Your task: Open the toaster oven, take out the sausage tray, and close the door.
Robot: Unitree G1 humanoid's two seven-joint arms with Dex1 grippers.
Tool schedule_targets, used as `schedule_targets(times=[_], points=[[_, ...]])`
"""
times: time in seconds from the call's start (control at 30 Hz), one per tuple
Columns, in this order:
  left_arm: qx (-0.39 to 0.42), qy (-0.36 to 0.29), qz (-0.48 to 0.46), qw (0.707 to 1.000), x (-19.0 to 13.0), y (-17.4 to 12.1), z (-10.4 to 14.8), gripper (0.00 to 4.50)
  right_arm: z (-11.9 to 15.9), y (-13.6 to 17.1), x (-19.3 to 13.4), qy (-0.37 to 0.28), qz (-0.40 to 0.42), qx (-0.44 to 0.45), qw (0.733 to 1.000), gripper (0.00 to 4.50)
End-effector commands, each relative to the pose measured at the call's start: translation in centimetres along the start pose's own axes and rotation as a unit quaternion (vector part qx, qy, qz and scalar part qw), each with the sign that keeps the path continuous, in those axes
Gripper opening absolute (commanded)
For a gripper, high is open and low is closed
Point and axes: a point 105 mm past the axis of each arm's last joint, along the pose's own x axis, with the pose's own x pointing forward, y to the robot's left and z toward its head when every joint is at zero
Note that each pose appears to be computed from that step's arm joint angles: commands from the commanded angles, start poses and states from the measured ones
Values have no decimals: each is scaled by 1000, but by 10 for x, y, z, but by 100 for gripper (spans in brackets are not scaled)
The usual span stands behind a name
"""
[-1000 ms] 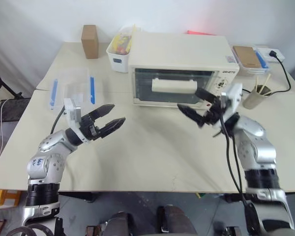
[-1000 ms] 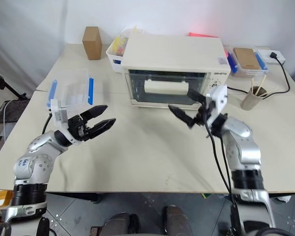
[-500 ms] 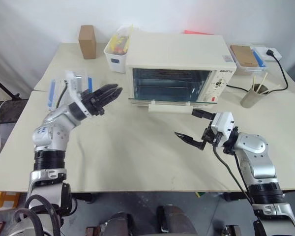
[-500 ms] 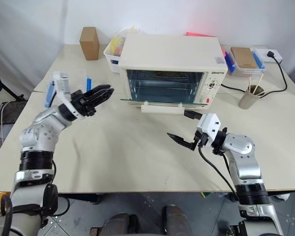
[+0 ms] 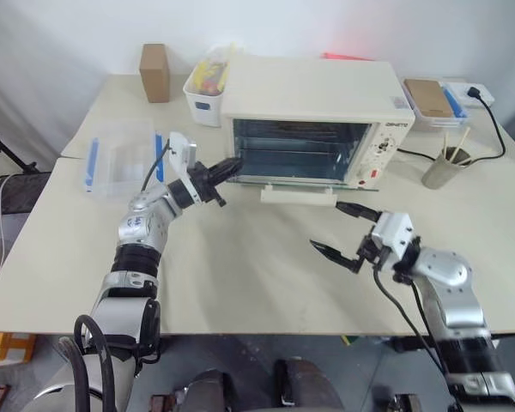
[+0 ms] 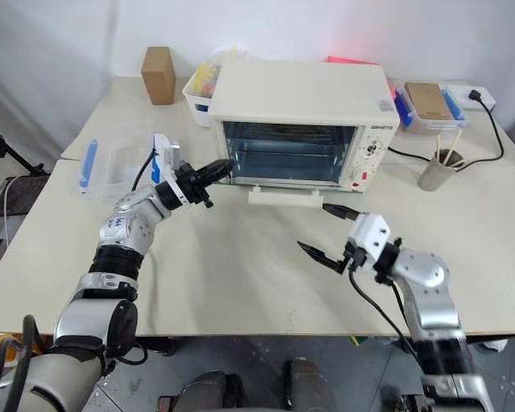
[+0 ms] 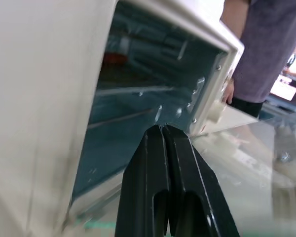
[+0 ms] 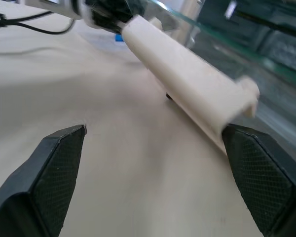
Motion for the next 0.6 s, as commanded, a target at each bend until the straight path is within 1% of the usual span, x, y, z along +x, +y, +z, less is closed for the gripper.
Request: schedule_targets(times=[0.03, 0.1, 0.17, 0.27, 0.33, 0.4, 0.47, 0.5, 0.53, 0.6], points=[[1, 7, -88, 996, -1, -28, -6, 4, 5, -6, -40, 22, -69, -16, 997, 450], [-7, 18, -118, 993, -4, -39, -12, 4, 3, -3, -57, 45, -91, -18, 995, 450], [-3, 37, -120, 992, -8, -41, -21, 4, 0, -3, -74, 66, -125, -12, 990, 450], [14, 80, -137, 987, -17, -51, -42, 4, -2, -6, -97, 92, -187, 14, 978, 450], [16, 89, -123, 988, -21, -51, -52, 4, 2, -10, -105, 96, -212, 17, 972, 450], [18, 87, -100, 991, -25, -50, -59, 4, 10, -26, -112, 97, -248, 14, 964, 450], [-1, 72, -77, 994, -25, -48, -61, 4, 18, -40, -114, 95, -279, 8, 956, 450], [-6, 67, -79, 995, -25, -50, -61, 4, 22, -43, -111, 86, -280, 19, 956, 450], [2, 66, -78, 995, -25, -53, -62, 4, 29, -47, -102, 75, -271, 19, 960, 450], [3, 50, -64, 997, -26, -56, -58, 43, 42, -47, -71, 59, -220, 9, 974, 450]])
